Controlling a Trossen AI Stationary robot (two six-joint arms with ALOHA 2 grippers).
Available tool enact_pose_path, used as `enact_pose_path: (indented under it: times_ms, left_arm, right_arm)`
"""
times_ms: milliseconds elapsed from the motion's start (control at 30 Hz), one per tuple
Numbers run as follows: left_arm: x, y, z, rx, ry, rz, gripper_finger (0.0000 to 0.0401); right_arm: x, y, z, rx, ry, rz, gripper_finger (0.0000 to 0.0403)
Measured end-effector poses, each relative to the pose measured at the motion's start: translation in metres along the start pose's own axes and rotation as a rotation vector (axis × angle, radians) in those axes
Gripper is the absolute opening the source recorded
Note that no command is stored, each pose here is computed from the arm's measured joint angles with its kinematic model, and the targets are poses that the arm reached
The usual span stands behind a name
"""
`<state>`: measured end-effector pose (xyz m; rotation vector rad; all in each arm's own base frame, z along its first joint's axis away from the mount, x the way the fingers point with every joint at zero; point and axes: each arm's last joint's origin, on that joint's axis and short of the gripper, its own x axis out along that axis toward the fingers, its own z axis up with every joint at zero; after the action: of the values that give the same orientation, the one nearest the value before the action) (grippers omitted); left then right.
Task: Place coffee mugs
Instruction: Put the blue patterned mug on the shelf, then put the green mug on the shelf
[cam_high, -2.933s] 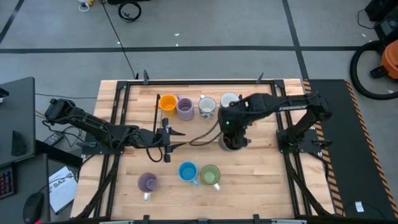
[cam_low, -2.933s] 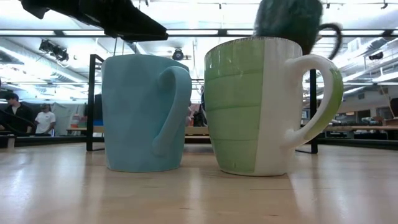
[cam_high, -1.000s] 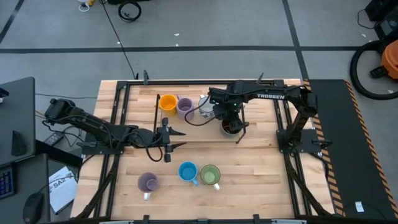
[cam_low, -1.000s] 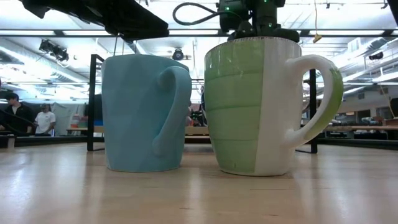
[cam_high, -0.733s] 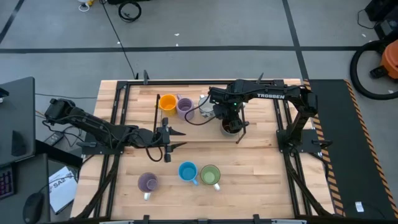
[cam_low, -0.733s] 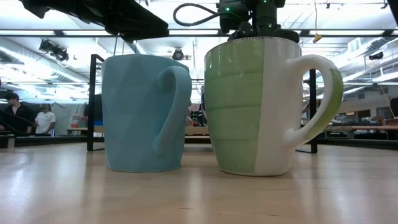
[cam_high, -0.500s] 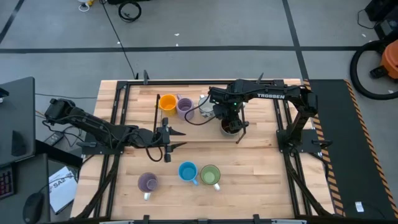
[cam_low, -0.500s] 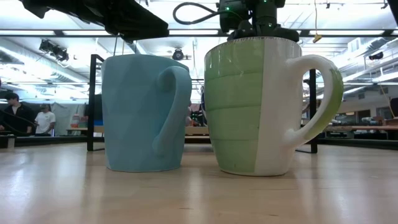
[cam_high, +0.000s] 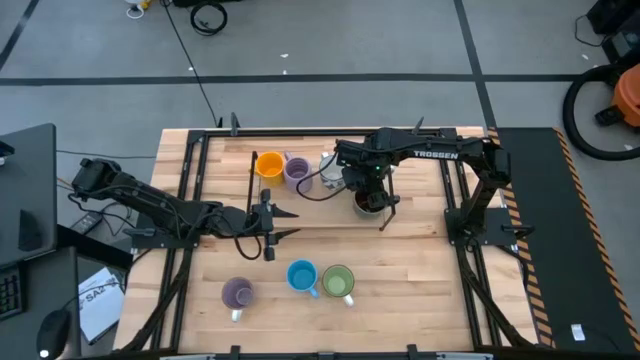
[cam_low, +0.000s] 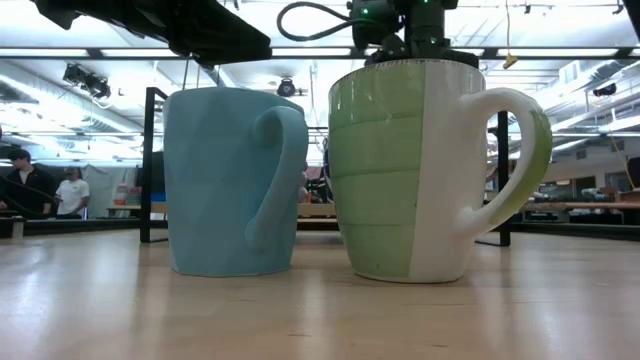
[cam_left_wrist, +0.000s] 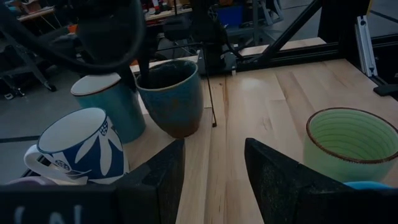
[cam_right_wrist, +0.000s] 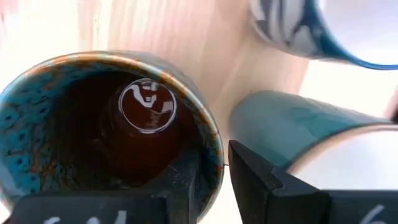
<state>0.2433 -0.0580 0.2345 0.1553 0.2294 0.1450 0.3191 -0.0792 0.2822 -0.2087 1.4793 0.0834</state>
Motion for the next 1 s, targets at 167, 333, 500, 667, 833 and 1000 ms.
enact_pose_path:
  times_ms: [167, 333, 500, 667, 833, 1000]
  left_arm:
    - [0.0, 0.0, 0.0, 0.0, 0.0, 0.0, 0.0174]
    - [0.0, 0.0, 0.0, 0.001, 0.001, 0.0, 0.0174]
    - [0.0, 0.0, -0.001, 0.005, 0.008, -0.001, 0.0174]
    - [0.0, 0.0, -0.001, 0.004, 0.008, -0.001, 0.0174]
    - [0.0, 0.0, -0.001, 0.001, 0.008, -0.001, 0.0174]
    - [0.0, 0.0, -0.001, -0.004, 0.008, -0.001, 0.0174]
  right_arm:
    - [-0.016, -0.002, 0.005, 0.011, -0.049, -0.026, 0.0088]
    - [-0.037, 0.0, 0.01, 0.0, -0.089, -0.053, 0.0087]
    - [-0.06, 0.01, 0.02, 0.019, -0.186, -0.054, 0.0088]
    - [-0.068, 0.032, 0.031, -0.027, -0.251, -0.033, 0.0087]
    - [-0.071, 0.05, 0.041, -0.019, -0.302, -0.018, 0.0087]
    - [-0.069, 0.063, 0.045, 0.168, -0.319, 0.106, 0.0087]
